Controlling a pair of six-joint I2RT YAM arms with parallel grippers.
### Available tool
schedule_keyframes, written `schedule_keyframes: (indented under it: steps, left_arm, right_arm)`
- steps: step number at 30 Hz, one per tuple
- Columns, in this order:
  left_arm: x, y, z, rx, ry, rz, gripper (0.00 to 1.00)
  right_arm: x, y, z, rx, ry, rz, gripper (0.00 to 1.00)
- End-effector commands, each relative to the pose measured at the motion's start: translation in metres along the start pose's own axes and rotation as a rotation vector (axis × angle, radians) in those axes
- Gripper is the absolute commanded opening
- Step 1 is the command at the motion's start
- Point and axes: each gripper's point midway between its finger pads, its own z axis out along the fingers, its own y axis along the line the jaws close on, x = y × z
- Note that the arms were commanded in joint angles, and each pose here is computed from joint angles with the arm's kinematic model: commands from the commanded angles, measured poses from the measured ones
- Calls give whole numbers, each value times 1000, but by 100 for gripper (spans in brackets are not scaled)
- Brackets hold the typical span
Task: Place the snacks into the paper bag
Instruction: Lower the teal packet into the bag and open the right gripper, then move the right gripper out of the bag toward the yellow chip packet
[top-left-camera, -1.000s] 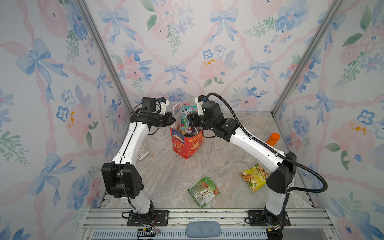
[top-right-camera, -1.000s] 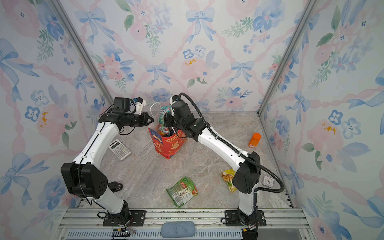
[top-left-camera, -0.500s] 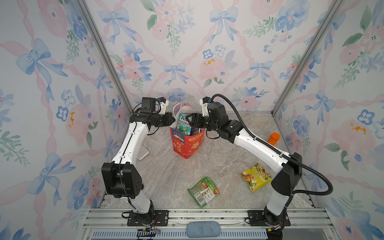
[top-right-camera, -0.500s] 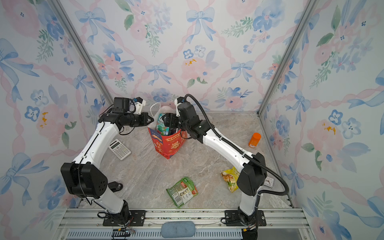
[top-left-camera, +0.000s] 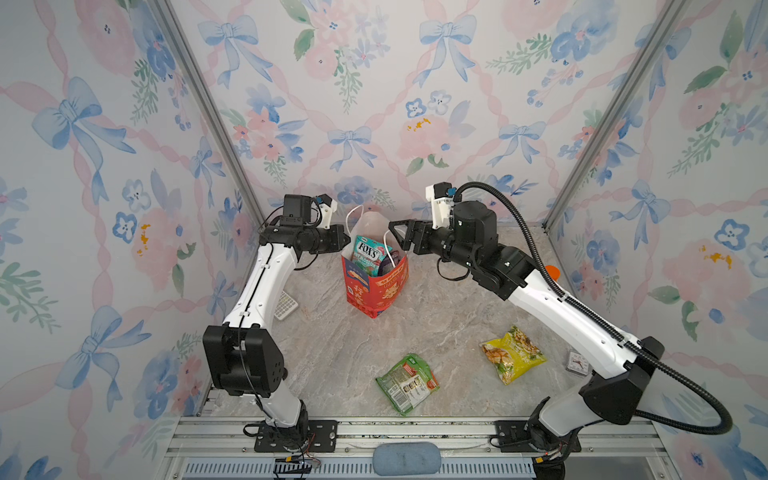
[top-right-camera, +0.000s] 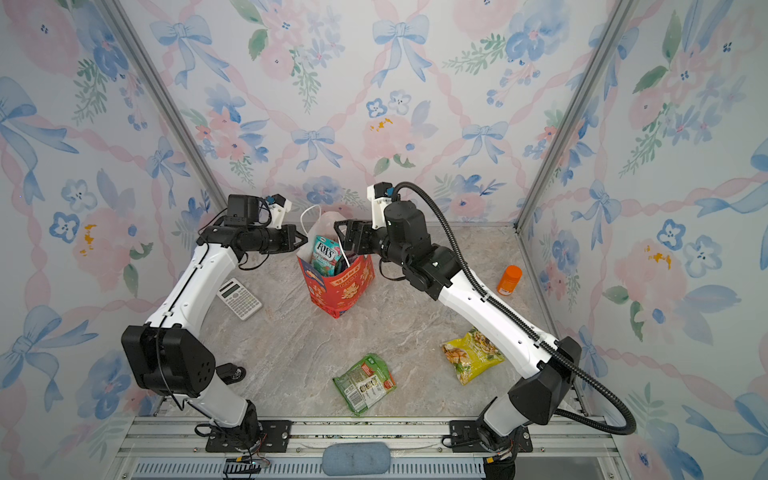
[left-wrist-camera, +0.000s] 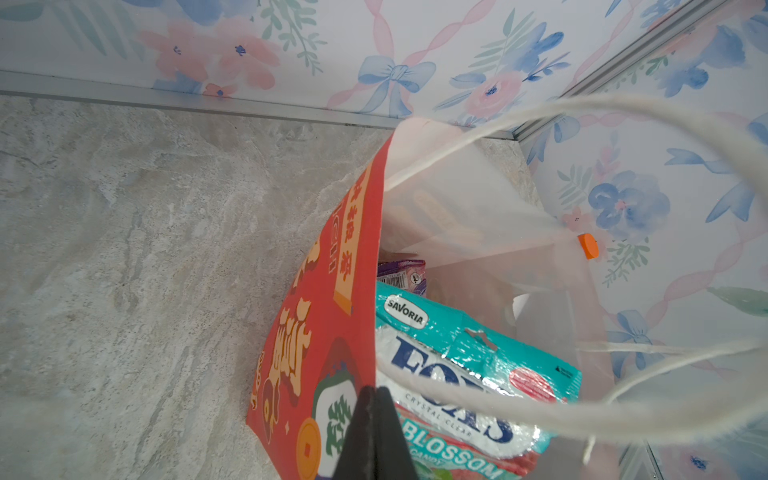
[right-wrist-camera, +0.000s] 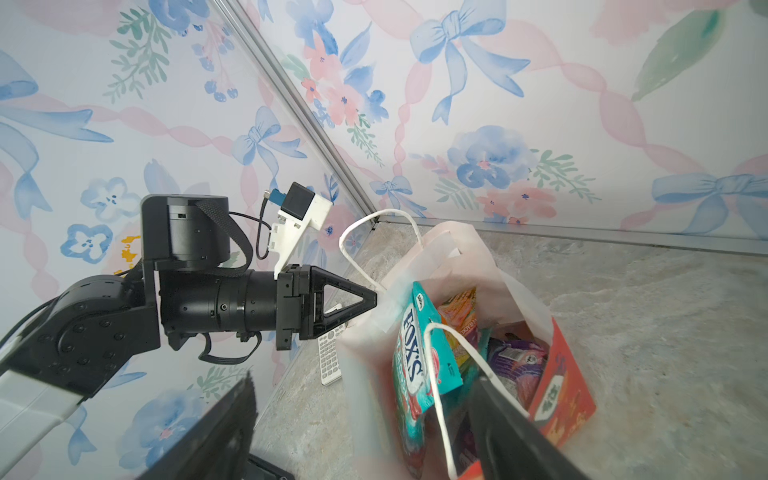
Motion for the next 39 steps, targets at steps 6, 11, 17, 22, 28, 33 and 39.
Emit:
schedule_keyframes:
  steps: [6, 11, 17, 22, 28, 33, 39]
  left_arm:
    - [6, -2, -6, 3, 8, 8, 0]
    - [6, -1, -6, 0, 9, 8, 0]
    - [8, 1, -2, 2, 19, -2, 0]
    - [8, 2, -3, -6, 16, 0, 0]
    - [10, 3, -1, -7, 23, -2, 0]
    - [11, 4, -1, -8, 26, -2, 0]
    - [11, 4, -2, -9, 23, 0, 0]
  right_arm:
    - [42, -24, -24, 167, 162, -178, 78]
    - [65, -69, -51, 330, 221, -167, 78]
    - [132, -163, -105, 567, 322, 11, 84]
    - [193, -236, -160, 805, 361, 215, 98]
    - [235, -274, -203, 993, 342, 331, 96]
    - [258, -297, -240, 1136, 310, 454, 97]
    - [281, -314, -258, 1211, 289, 538, 97]
